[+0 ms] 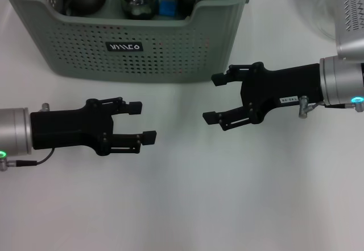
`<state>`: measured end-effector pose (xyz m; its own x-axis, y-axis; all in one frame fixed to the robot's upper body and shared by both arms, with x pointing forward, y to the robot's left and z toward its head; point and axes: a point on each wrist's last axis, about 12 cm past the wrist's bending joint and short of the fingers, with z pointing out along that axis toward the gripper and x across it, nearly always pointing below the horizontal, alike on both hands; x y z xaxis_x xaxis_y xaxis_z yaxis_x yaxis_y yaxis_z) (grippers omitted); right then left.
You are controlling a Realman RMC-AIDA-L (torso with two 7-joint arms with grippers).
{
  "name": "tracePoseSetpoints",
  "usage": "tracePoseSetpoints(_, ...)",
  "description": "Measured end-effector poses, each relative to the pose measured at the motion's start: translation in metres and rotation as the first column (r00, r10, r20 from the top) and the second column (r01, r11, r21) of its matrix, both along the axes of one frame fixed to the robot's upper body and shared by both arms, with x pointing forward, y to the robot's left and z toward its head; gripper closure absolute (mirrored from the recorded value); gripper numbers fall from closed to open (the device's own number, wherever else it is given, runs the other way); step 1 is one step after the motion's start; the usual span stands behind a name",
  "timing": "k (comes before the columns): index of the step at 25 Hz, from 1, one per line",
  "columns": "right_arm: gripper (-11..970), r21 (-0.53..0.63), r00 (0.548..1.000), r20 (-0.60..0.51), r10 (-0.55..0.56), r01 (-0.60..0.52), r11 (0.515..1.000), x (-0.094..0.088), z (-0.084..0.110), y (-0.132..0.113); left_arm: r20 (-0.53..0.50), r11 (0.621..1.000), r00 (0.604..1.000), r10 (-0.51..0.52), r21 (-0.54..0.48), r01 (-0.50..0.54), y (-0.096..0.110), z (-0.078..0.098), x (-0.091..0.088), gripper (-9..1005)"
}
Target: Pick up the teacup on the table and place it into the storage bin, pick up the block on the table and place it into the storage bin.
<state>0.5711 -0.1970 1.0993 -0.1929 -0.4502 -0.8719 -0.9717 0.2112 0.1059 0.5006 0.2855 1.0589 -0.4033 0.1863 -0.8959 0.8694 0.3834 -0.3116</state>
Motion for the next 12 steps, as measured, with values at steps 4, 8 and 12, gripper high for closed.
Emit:
tracePoseSetpoints(4,13,0.000,1.000,0.001,-0.004,0.004,1.000,-0.0004,-0.0003,-0.0014,0.000,1.000,1.000,-0.006,0.001,0.006,-0.0026,0.0001,0.0012,167)
tracePoseSetpoints(8,13,0.000,1.000,0.004,-0.003,0.003,1.000,0.0005,0.0008,-0.0010,0.005,1.000,1.000,0.001,-0.010,-0.001,-0.0021,0.0013,0.0015,167)
tracePoseSetpoints(12,13,0.005,1.000,0.008,-0.009,0.009,1.000,0.0020,0.0022,-0.0015,0.005,1.000,1.000,0.002,-0.012,-0.002,-0.0019,0.0015,0.0016,167)
